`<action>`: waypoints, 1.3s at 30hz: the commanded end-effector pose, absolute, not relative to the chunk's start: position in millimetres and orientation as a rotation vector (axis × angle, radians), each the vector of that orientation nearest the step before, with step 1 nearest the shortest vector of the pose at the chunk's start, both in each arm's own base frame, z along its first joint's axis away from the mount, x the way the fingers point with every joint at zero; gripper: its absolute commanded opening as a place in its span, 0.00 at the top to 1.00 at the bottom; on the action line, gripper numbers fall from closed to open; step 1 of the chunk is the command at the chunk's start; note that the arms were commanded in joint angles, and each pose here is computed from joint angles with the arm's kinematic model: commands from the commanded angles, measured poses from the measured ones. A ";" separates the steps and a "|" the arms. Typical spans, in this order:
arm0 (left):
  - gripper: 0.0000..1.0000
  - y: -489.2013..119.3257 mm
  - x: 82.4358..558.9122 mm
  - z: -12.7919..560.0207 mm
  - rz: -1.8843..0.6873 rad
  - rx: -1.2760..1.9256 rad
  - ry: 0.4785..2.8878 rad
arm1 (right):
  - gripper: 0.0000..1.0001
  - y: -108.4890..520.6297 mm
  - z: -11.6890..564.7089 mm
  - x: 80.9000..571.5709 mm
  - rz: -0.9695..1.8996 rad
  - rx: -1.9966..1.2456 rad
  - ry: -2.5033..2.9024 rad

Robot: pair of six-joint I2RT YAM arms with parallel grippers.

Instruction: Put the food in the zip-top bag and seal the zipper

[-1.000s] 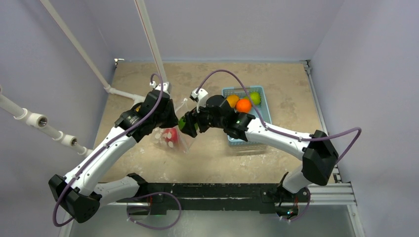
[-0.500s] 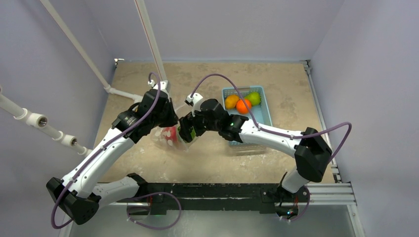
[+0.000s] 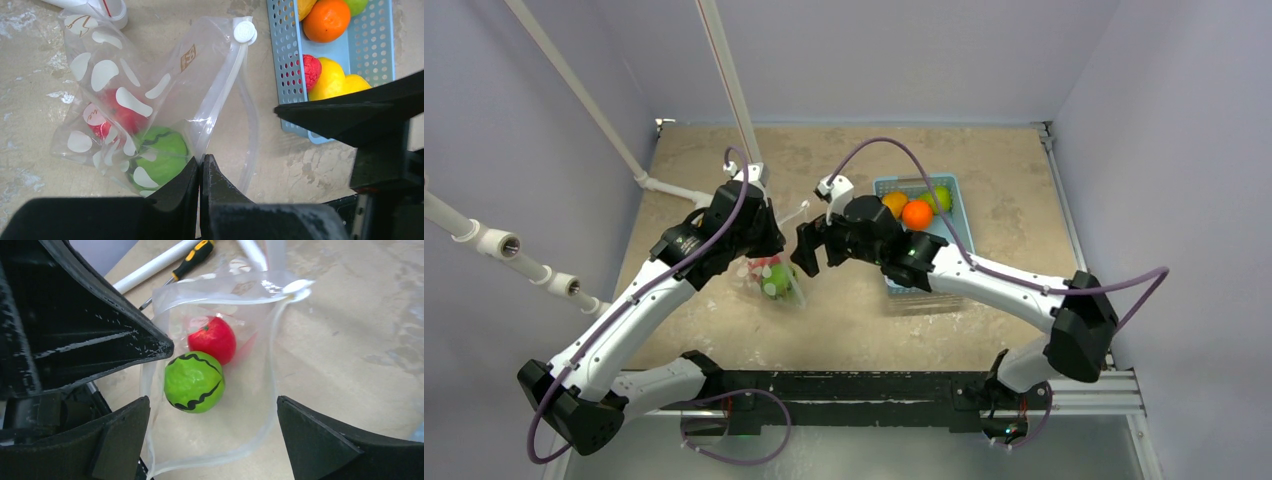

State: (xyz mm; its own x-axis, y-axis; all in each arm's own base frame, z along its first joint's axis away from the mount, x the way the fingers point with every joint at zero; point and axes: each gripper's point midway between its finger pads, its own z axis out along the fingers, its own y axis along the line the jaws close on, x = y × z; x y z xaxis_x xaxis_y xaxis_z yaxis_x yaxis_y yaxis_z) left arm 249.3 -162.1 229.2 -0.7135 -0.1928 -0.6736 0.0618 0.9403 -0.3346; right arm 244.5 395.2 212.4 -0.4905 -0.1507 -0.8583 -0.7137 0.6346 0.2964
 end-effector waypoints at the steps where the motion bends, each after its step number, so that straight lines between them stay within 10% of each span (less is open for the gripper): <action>1: 1.00 -167.3 254.2 247.6 -0.484 -0.101 2.267 | 0.01 368.9 245.0 257.7 0.737 -0.525 1.959; 39: 1.00 -160.7 250.2 246.0 -0.450 -0.013 2.243 | 0.33 192.5 139.5 333.3 0.269 0.216 2.302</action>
State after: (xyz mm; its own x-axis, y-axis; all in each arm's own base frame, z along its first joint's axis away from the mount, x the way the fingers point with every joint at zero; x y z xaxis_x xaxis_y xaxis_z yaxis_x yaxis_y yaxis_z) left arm 247.2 -160.5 236.3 -0.6938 -0.1661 -0.7007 0.1037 0.9399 -0.3254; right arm 331.1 194.9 145.3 -0.6798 0.1805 -0.7109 0.0113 0.9717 0.2359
